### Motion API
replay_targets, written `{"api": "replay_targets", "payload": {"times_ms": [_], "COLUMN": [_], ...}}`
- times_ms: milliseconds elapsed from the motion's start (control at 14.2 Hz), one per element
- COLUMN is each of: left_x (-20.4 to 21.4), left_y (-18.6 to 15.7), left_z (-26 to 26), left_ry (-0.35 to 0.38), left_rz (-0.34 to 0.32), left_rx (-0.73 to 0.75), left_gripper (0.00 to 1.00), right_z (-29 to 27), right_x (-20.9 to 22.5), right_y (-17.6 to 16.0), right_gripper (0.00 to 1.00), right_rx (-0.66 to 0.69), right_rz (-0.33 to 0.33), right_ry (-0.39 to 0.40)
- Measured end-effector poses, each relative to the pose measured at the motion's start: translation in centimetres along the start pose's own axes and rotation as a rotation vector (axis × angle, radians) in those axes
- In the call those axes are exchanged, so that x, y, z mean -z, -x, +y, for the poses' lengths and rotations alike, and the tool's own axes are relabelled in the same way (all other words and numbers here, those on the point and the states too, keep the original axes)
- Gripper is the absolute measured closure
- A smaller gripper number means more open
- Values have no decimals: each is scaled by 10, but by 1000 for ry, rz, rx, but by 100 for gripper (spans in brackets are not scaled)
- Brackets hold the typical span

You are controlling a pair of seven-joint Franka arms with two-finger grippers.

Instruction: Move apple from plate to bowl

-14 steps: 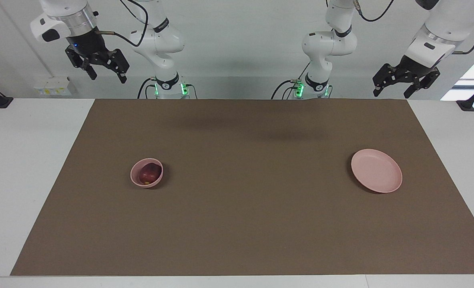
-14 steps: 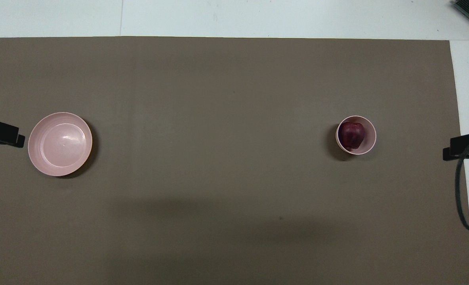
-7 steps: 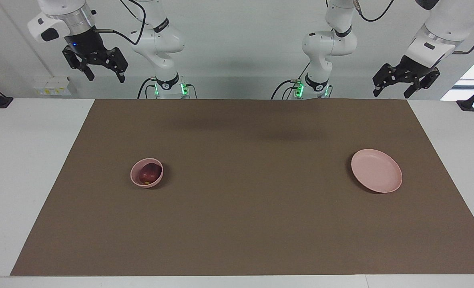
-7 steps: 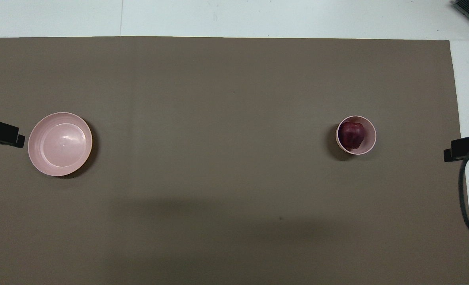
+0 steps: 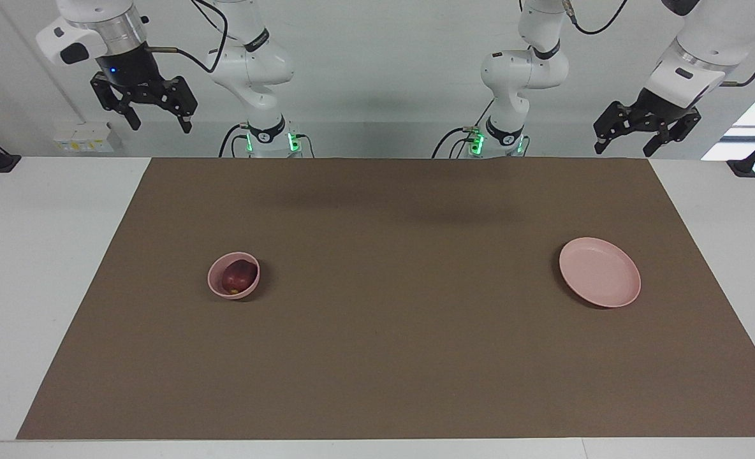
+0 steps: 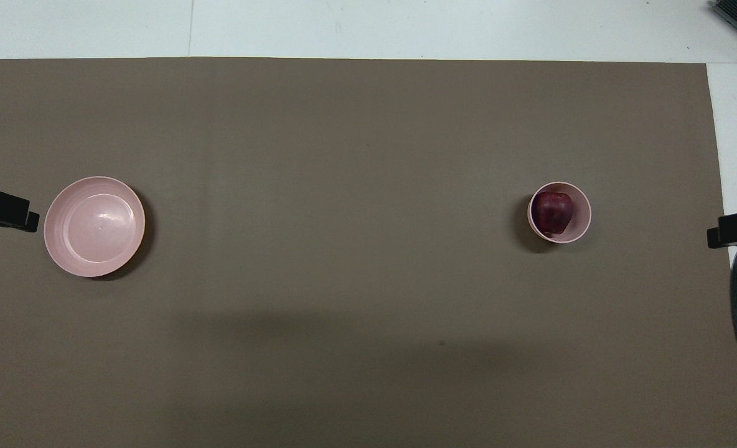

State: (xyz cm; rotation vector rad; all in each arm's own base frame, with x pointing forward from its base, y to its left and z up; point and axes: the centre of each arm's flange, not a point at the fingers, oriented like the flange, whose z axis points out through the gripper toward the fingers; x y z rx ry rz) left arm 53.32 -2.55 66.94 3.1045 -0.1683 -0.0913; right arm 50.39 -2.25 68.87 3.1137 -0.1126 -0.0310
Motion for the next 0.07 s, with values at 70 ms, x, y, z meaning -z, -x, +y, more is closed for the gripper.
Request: {"api": "replay_targets", "payload": {"times_ms": [70], "left_x": [0], "left_y": [0], "left_z": [0], "left_ry": [0], "left_rz": [0], "left_rx": [0], "left_gripper": [0], "right_z": [-1], "right_x": [0], "right_y": [0], "right_gripper": [0], "right_rx": [2], "right_rz": [0], "right_ry": [0]}}
